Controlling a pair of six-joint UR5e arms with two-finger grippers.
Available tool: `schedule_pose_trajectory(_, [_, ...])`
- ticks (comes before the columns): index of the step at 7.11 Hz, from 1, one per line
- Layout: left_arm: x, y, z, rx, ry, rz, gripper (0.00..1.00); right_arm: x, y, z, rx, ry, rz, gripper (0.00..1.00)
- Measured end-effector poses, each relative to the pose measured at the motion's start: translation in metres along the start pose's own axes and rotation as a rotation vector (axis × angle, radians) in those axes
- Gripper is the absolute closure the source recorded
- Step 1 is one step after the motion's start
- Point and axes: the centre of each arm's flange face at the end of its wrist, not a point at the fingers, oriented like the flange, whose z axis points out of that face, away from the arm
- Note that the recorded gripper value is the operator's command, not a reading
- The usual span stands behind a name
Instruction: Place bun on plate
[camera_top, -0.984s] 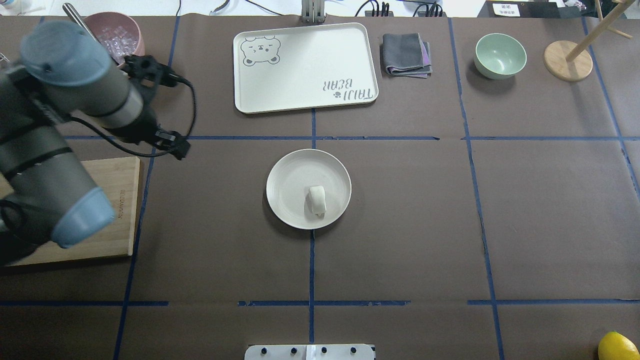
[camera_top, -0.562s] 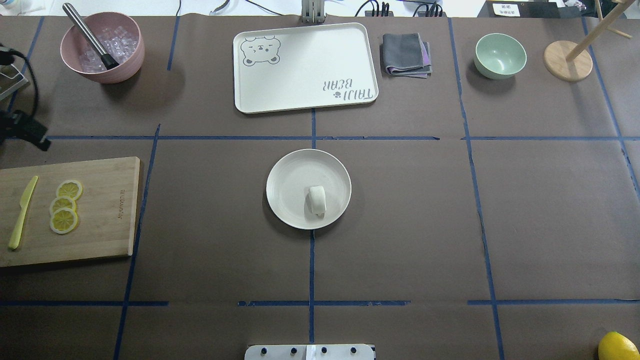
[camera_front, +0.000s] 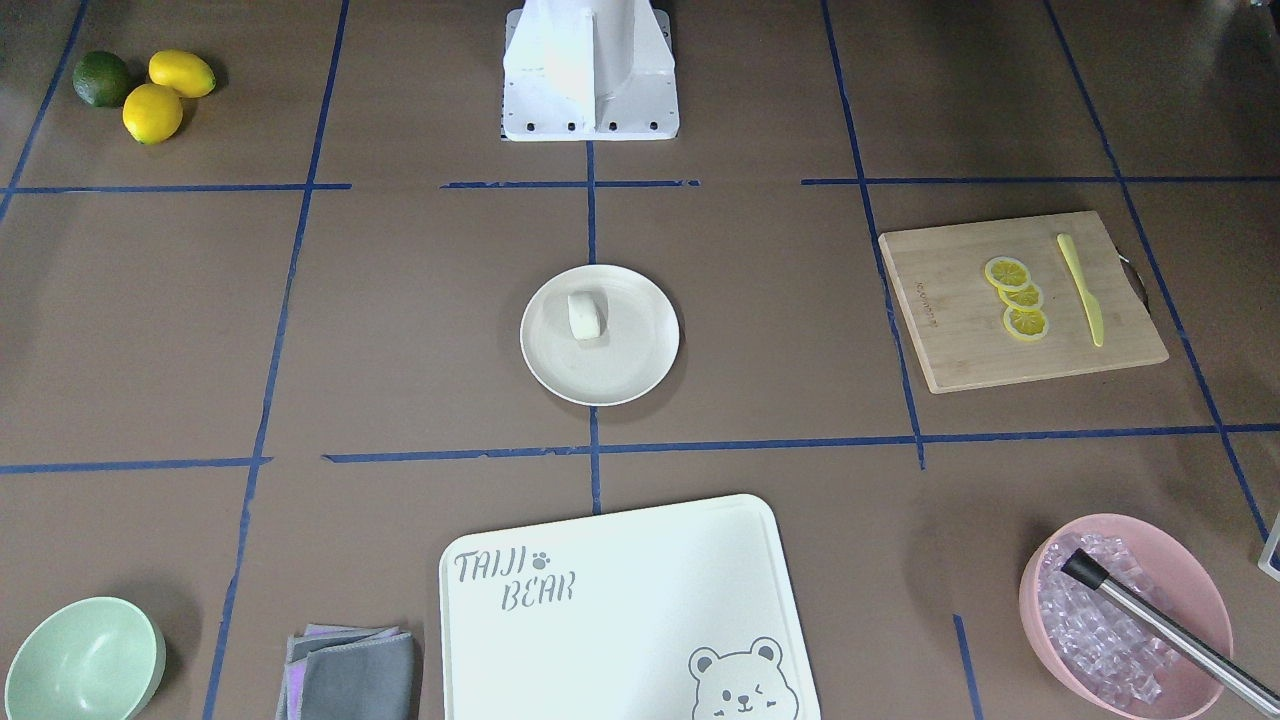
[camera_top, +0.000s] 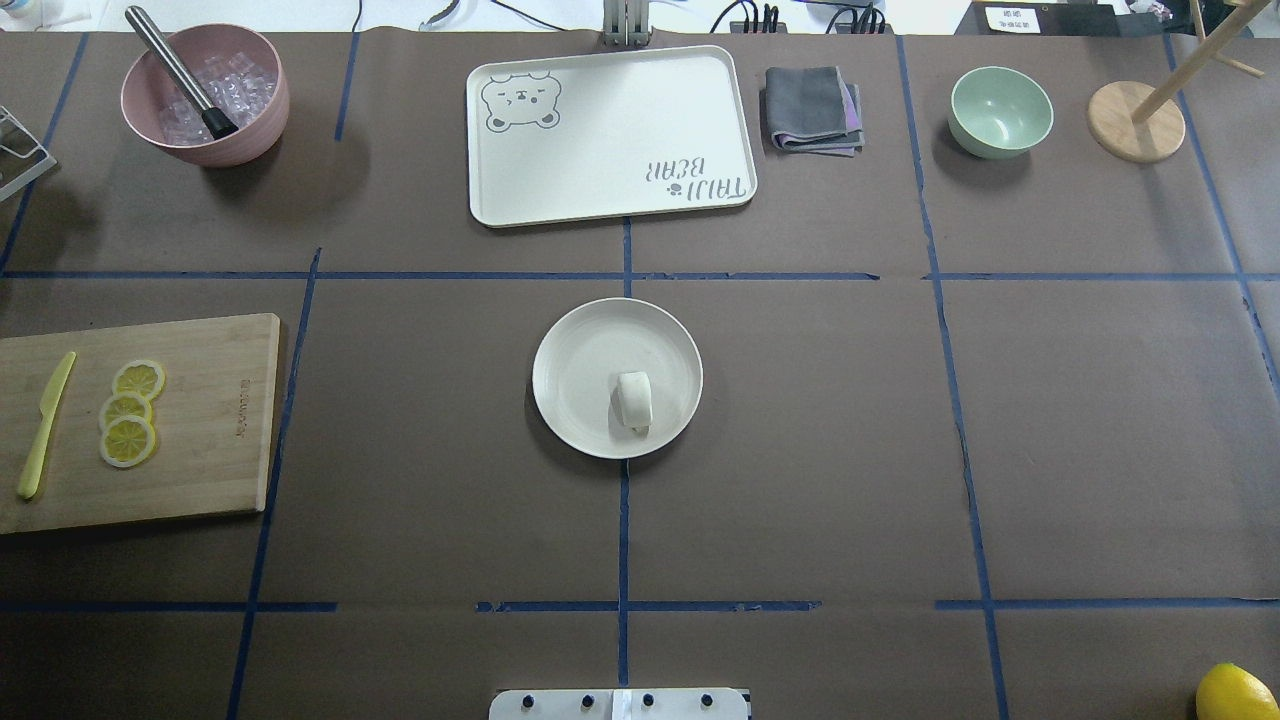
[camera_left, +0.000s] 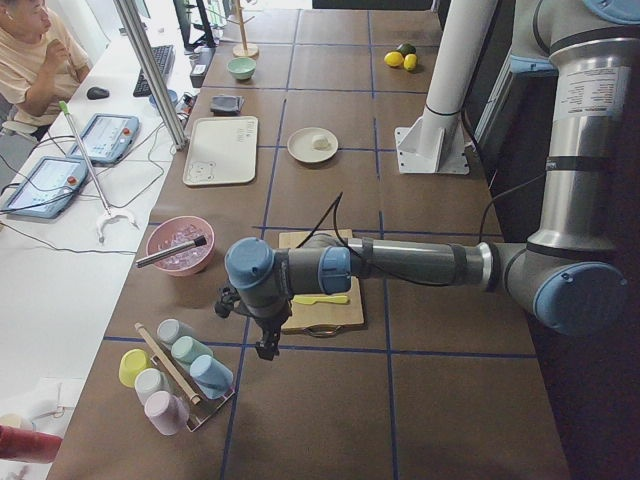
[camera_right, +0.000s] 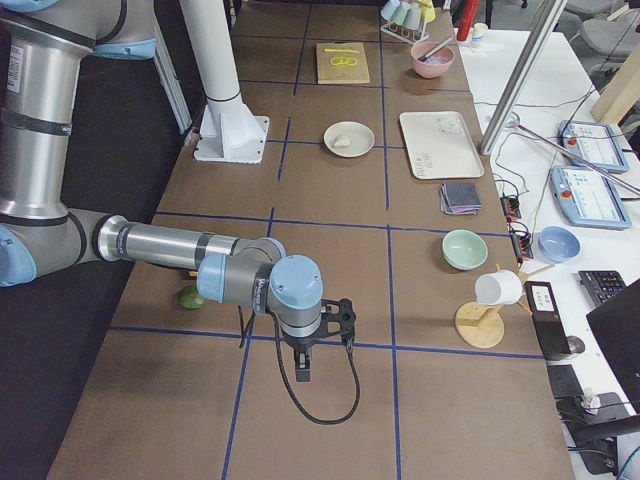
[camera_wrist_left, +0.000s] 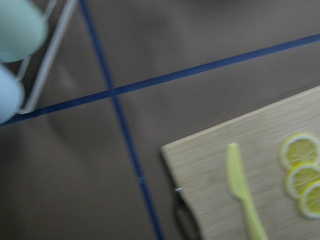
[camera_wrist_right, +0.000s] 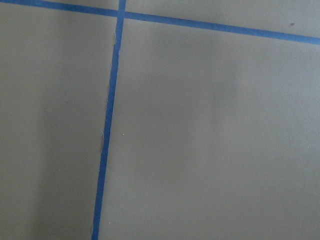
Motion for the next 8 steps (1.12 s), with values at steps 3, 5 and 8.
schedule_pose_trajectory(3, [-0.037,0.035,-0.001,0.011,0.006,-0.067,0.00,-0.021,-0.028,0.001,-0.006,0.002,-0.025,0.00])
schedule_pose_trajectory(5, [-0.028,0.027,-0.012,0.030,-0.005,-0.050,0.00,-0.024,-0.031,0.003,-0.009,0.000,-0.027,0.00])
schedule_pose_trajectory(8, [-0.027,0.028,-0.012,0.031,-0.009,-0.039,0.00,-0.024,-0.028,0.005,-0.012,-0.002,-0.025,0.00])
